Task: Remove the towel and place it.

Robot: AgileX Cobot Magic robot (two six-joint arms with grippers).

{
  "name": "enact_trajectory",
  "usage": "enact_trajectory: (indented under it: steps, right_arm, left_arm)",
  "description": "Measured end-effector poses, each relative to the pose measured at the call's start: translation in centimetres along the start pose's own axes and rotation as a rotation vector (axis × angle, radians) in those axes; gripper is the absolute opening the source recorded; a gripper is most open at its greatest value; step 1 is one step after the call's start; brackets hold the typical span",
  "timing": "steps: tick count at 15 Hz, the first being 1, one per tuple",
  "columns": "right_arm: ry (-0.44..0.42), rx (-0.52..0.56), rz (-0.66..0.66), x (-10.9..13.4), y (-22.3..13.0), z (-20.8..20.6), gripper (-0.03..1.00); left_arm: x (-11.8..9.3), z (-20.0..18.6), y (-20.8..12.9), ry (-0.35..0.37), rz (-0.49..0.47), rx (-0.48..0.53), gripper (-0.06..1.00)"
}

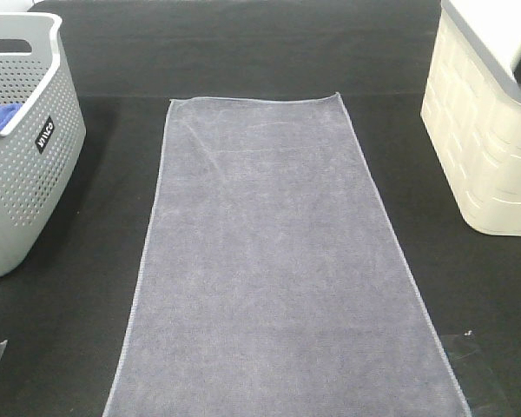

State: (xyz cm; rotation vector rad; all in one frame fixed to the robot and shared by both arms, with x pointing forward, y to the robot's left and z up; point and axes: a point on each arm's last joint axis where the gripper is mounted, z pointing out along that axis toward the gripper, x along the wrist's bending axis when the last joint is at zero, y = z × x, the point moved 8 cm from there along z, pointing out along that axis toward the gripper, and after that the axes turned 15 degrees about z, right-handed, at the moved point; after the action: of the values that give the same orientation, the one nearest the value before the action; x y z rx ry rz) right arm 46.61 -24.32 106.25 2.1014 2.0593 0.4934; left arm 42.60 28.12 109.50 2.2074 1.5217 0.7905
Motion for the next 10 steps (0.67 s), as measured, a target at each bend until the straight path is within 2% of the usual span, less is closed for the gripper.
enact_trajectory:
  steps: [1, 3, 5, 8, 10]
  right_arm:
    - [-0.008, 0.032, 0.001, -0.6, -2.4, 0.6, 0.87]
    - [-0.011, 0.045, 0.002, -1.4, -5.7, 0.9, 0.87]
    - [-0.011, 0.046, 0.002, -2.5, -10.1, 1.6, 0.87]
    - [0.006, -0.024, -0.001, -3.4, -13.7, 1.6, 0.87]
    - [0.023, -0.095, -0.005, -3.8, -15.6, 1.4, 0.87]
  left_arm:
    - [-0.3, -1.2, -3.3, -0.001, -0.011, -0.045, 0.68]
    - [-0.7, -1.6, -6.1, -0.004, -0.022, -0.080, 0.68]
    - [-1.8, -2.2, -9.8, -0.035, -0.034, -0.164, 0.68]
    - [-4.1, -2.1, -12.2, -0.132, 0.023, -0.236, 0.68]
    - [-6.0, -1.3, -13.1, -0.217, 0.090, -0.244, 0.68]
